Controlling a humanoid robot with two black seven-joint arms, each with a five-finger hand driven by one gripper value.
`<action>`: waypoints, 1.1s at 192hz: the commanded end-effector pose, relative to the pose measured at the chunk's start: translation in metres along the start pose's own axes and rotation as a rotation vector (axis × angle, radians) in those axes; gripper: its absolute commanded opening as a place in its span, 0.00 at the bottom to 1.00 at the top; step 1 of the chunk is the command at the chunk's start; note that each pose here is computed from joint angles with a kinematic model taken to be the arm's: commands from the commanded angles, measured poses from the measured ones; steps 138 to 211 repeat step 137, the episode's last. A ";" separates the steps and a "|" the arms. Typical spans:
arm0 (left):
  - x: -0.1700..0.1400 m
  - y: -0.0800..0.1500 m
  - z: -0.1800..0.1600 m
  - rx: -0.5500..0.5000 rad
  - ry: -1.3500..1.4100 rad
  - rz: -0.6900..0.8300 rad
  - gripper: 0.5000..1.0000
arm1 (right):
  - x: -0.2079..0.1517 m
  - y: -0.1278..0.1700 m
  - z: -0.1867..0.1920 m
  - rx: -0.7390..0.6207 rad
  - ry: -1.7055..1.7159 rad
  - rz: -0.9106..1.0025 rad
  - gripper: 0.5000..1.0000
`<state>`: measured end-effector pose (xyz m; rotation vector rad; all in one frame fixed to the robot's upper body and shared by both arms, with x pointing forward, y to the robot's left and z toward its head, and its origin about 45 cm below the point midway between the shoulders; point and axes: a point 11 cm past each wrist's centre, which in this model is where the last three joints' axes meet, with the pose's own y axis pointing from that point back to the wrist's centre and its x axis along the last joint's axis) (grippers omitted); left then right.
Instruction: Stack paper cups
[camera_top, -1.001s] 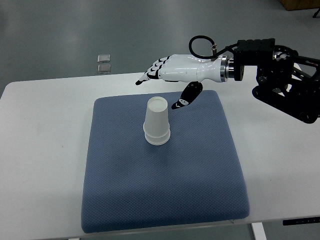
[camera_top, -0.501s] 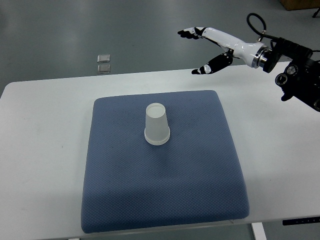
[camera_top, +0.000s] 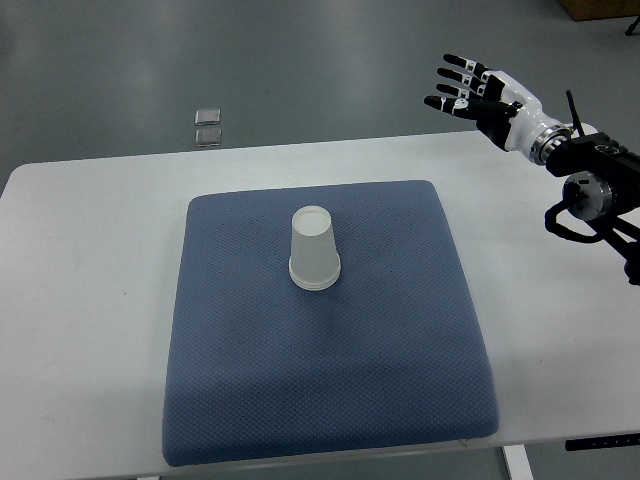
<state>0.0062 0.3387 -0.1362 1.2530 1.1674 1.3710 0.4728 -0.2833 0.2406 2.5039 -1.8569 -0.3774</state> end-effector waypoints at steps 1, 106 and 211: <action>0.000 0.000 0.000 0.000 0.000 0.000 1.00 | 0.003 0.003 0.015 -0.027 -0.034 0.013 0.80; 0.000 0.000 0.000 0.000 0.000 0.002 1.00 | 0.036 0.013 0.064 -0.084 -0.101 0.157 0.84; 0.000 0.000 0.000 0.000 0.000 0.000 1.00 | 0.031 0.015 0.075 -0.102 -0.107 0.146 0.84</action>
